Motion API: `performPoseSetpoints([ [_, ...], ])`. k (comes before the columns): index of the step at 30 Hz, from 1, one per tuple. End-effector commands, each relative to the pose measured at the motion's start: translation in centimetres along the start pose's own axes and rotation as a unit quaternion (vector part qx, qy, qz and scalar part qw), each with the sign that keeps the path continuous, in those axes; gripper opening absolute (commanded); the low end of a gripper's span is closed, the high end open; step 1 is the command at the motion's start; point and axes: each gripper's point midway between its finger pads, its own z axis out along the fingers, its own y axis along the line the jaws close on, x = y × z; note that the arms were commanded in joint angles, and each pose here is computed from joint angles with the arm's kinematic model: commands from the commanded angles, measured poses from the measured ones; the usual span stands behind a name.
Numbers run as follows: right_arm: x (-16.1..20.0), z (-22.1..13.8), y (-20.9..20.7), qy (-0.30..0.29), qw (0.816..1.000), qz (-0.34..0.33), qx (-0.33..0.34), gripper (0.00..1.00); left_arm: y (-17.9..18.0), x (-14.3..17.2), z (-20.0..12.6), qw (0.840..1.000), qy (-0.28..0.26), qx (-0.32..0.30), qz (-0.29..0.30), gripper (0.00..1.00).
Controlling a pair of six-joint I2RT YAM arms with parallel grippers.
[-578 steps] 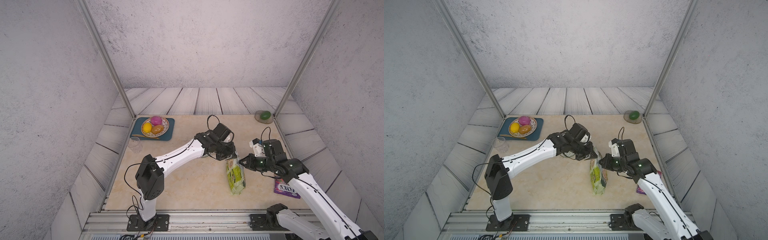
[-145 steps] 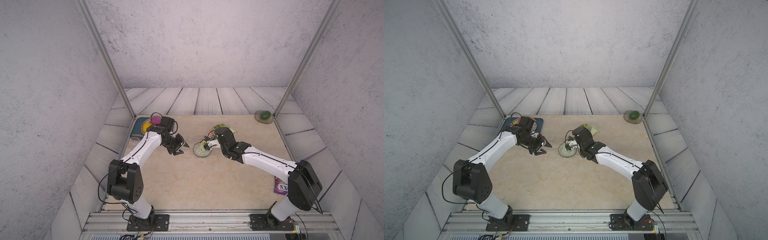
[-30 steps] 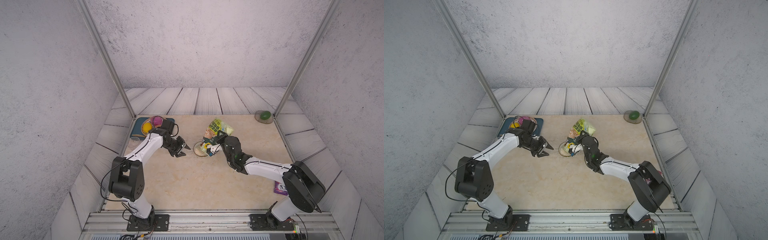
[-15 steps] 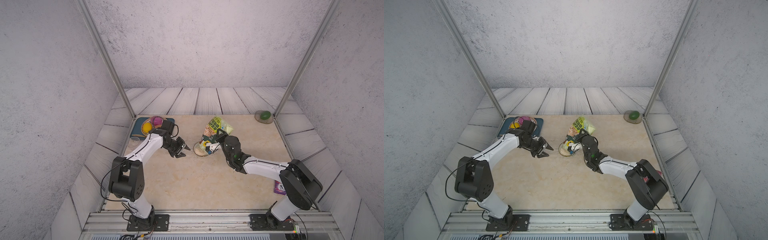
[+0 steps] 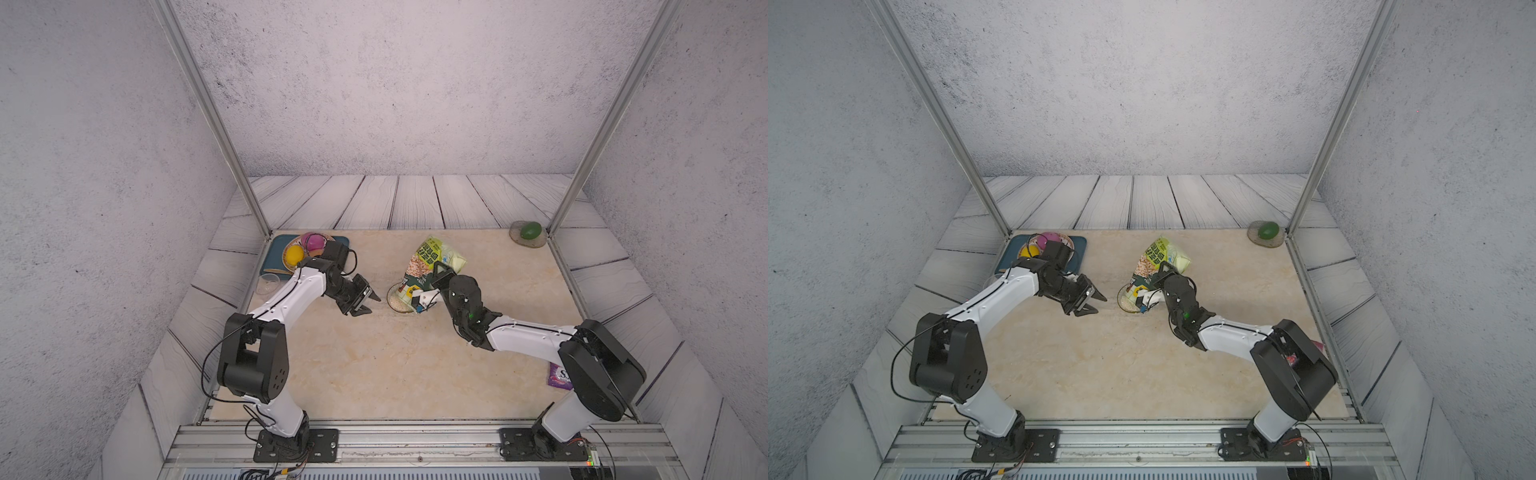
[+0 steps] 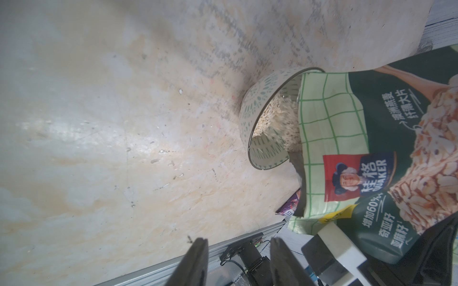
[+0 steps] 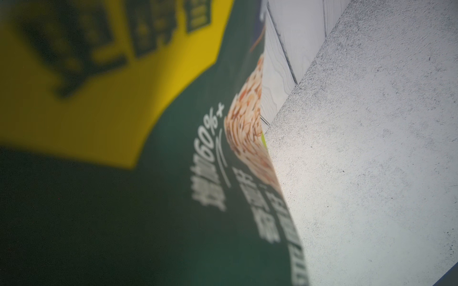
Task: Pour the oats into the breakfast bowl
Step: Pour the oats into the bowl.
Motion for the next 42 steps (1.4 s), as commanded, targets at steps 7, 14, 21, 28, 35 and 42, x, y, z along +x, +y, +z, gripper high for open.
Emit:
performPoseSetpoints([
  [7, 6.9, -2.1, -7.9, 0.085, 0.984, 0.087, 0.127, 0.00, 0.3, 0.0, -0.5, 1.000, -0.006, 0.000, -0.006, 0.46],
  [14, 6.7, -2.2, -8.1, 0.089, 0.983, 0.094, 0.129, 0.00, 0.1, -0.1, -0.5, 1.000, -0.007, -0.002, -0.003, 0.46],
  [21, 5.1, -1.9, -7.8, 0.059, 0.990, 0.071, 0.111, 0.00, 0.1, 0.0, -0.6, 1.000, -0.008, 0.001, -0.004, 0.46],
  [28, 5.9, -2.0, -8.5, 0.059, 0.988, 0.089, 0.114, 0.00, 0.0, 0.1, -0.5, 1.000, -0.007, 0.011, -0.006, 0.46],
  [35, 6.7, -1.9, -8.8, 0.092, 0.980, 0.120, 0.130, 0.00, -0.8, 0.0, -0.4, 1.000, -0.004, 0.022, -0.003, 0.46],
  [42, 5.4, -1.8, -8.4, 0.058, 0.987, 0.094, 0.116, 0.00, -0.9, 0.2, -0.6, 1.000, -0.005, 0.022, -0.002, 0.46],
])
